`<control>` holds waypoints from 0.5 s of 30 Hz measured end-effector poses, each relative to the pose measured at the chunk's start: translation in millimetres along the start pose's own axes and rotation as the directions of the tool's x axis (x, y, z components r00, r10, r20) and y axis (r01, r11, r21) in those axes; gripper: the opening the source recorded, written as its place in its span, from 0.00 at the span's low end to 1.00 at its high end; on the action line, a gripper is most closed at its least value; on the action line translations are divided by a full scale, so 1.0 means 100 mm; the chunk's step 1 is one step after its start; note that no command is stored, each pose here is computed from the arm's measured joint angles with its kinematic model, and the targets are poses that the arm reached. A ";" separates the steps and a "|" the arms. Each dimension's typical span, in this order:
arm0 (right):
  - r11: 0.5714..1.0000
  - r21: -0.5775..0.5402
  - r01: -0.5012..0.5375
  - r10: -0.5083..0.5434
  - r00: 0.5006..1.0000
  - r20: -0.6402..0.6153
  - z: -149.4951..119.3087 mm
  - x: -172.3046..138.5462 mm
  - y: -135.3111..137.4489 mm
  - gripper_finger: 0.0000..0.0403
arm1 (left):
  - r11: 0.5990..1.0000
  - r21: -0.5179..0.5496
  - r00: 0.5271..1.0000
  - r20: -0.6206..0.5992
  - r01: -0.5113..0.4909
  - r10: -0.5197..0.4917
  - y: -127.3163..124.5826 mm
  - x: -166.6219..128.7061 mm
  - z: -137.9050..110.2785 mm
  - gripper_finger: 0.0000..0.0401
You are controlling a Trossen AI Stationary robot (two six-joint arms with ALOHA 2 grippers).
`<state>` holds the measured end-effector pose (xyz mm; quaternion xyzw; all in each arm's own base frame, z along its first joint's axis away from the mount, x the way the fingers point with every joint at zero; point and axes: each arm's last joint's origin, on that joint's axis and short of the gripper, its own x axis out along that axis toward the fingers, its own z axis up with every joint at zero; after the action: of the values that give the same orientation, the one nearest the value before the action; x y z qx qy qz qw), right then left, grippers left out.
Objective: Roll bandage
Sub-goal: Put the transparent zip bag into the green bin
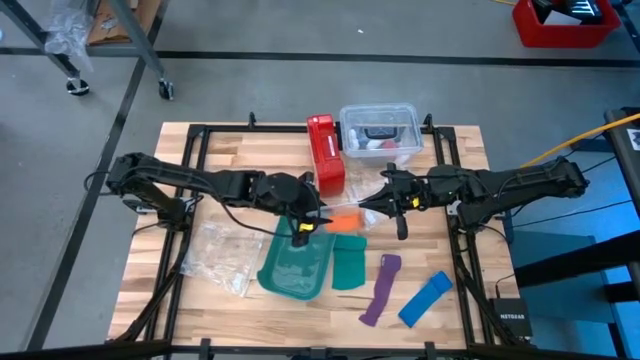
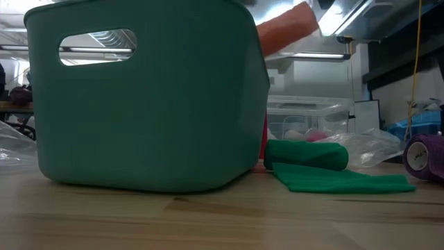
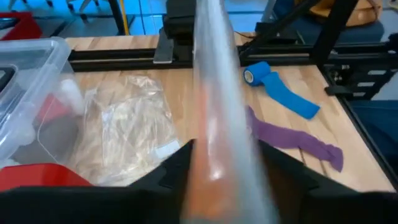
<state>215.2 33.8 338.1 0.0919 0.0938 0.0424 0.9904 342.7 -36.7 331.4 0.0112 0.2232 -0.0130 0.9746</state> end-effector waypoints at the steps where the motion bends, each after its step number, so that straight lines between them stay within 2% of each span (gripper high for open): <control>1: 1.000 0.000 -0.001 0.001 1.000 0.003 0.00 0.00 0.00 0.01 | 1.000 0.001 1.000 -0.006 0.001 -0.001 0.00 0.00 -0.01 0.31; 7: 1.000 0.028 -0.005 0.005 1.000 0.024 0.02 0.00 0.00 0.08 | 0.999 -0.046 0.999 -0.038 -0.002 0.000 0.00 -0.08 -0.02 0.03; 10: 0.998 0.058 -0.006 0.005 1.000 0.019 0.02 0.00 0.00 0.11 | 0.998 -0.058 0.998 -0.066 -0.005 0.001 0.01 -0.13 -0.03 0.02; 15: 0.996 0.060 -0.066 0.066 0.998 0.007 0.02 0.00 0.02 0.18 | 0.997 -0.076 0.988 -0.155 -0.015 0.003 0.02 -0.22 -0.10 0.01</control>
<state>215.3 35.6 340.0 0.1249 0.0896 0.0720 0.9855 318.7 -34.2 332.2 -0.0246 0.2984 0.0010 0.9541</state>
